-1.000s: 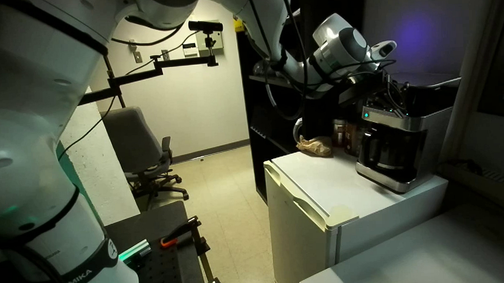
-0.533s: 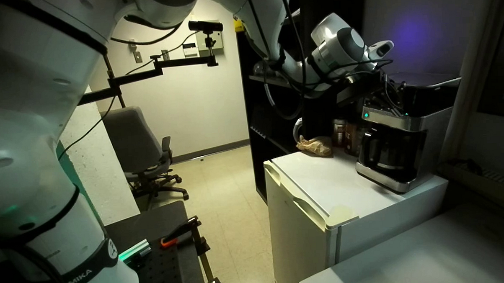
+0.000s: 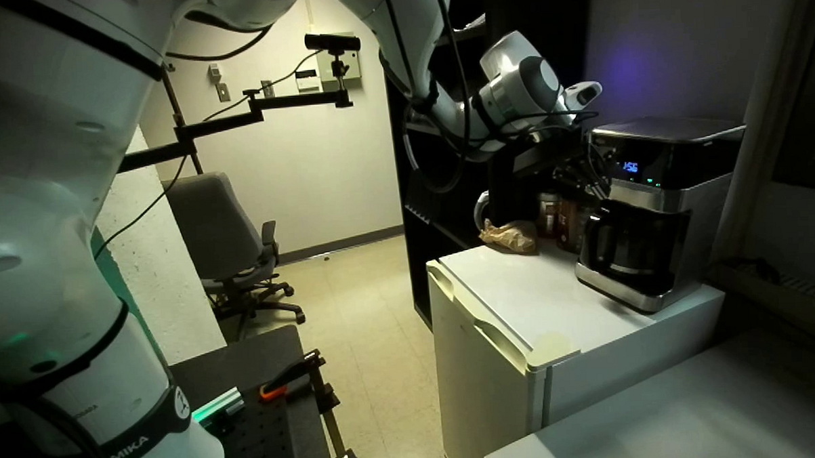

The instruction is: Turn off the coffeemaker.

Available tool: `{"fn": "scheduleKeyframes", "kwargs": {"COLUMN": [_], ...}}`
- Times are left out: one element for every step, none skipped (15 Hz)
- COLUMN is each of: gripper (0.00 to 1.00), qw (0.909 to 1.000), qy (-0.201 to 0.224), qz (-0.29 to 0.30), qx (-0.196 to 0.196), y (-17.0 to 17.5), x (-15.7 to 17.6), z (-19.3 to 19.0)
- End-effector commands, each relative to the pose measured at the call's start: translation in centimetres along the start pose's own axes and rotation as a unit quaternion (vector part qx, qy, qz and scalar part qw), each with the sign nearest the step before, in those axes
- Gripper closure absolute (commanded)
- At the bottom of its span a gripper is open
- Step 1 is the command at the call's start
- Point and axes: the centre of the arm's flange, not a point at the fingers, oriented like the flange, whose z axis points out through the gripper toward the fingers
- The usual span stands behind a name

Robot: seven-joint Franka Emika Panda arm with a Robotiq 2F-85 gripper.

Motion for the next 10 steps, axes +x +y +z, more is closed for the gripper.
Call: {"fn": "scheduleKeyframes", "kwargs": {"gripper": [1.0,1.0,1.0,1.0,1.0,1.0,1.0,1.0,1.0,1.0], "qw": [0.9998,0.9997,0.9996,0.9996,0.9995,0.9994,0.9994,0.9993,0.9992,0.9991], "qy": [0.005,0.008,0.01,0.013,0.015,0.017,0.019,0.02,0.021,0.022], "qz": [-0.013,-0.014,-0.016,-0.018,-0.019,-0.02,-0.021,-0.023,-0.024,-0.027], "qx": [0.017,0.017,0.019,0.019,0.02,0.02,0.021,0.023,0.023,0.024], "y": [-0.2,-0.1,-0.1,-0.1,-0.2,-0.3,-0.3,-0.4,-0.6,-0.7], "x": [-1.5,-1.5,-1.4,-1.2,-1.0,-0.8,-0.7,-0.5,-0.4,-0.3], "z": [-1.7,-1.7,-1.7,-1.7,-1.6,-1.5,-1.4,-1.4,-1.3,-1.3]}}
